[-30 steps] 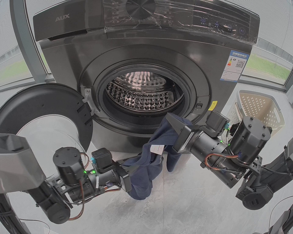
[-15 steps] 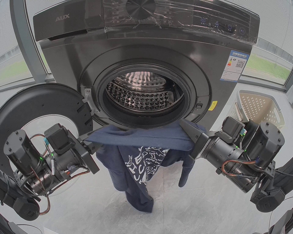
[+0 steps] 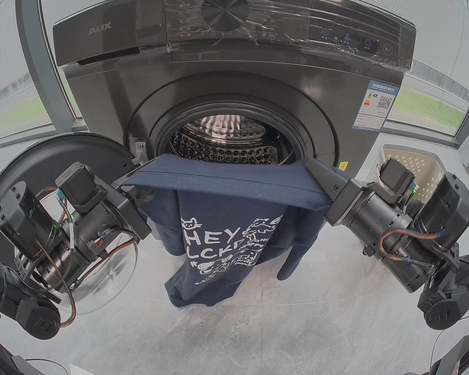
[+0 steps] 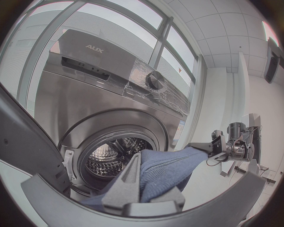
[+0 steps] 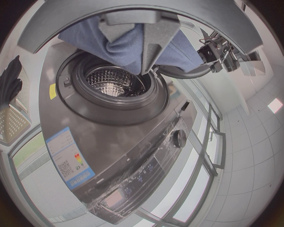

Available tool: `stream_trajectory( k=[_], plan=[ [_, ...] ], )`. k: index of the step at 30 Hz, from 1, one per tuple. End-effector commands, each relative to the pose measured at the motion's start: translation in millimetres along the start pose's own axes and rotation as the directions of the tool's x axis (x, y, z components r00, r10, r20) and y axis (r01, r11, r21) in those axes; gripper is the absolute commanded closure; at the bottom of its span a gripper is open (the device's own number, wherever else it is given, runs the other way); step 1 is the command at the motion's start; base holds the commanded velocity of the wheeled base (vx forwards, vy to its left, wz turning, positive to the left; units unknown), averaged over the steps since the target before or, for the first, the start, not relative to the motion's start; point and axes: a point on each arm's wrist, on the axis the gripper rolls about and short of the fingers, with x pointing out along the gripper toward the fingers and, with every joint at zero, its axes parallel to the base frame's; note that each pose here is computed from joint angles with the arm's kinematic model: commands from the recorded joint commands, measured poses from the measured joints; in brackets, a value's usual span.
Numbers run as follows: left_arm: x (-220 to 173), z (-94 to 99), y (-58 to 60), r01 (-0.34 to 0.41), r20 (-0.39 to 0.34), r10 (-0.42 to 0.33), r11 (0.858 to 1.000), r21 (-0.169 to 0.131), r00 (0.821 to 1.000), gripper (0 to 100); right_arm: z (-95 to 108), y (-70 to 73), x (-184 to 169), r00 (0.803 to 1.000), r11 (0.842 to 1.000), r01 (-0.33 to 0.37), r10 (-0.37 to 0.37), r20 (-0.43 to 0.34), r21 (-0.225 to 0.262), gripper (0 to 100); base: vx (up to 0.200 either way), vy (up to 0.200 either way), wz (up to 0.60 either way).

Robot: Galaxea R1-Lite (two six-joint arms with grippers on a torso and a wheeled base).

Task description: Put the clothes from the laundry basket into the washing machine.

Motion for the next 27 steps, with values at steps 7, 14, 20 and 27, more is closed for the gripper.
stream_trajectory(
  k=[7, 14, 20, 27],
  plan=[
    [7, 8.6, 1.1, -0.023, 0.047, 0.023, 1.0, -0.01, 0.999, 100, 19, 6.4, 8, 0.997, 1.0, -0.013, 0.012, 0.073, 0.012, 100, 0.0, 0.0, 0.0],
    [8, 8.2, 1.7, -0.032, 0.047, 0.032, 0.999, -0.018, 0.998, 100, 19, 6.1, 8, 0.998, 1.0, -0.005, 0.004, 0.07, 0.012, 100, 0.0, 0.0, 0.0],
    [9, 15.0, 1.4, -0.042, 0.074, 0.043, 0.999, -0.015, 0.996, 100, 24, 7.1, 6, 0.996, 1.0, -0.008, 0.006, 0.093, 0.016, 100, 0.0, 0.0, 0.0],
    [0, 1.9, -3.2, -0.031, 0.009, 0.032, 0.999, -0.025, 0.999, 100, 10, 2.2, -2, 1.0, 1.0, 0.007, -0.007, 0.027, 0.008, 100, 0.0, 0.0, 0.0]
  ],
)
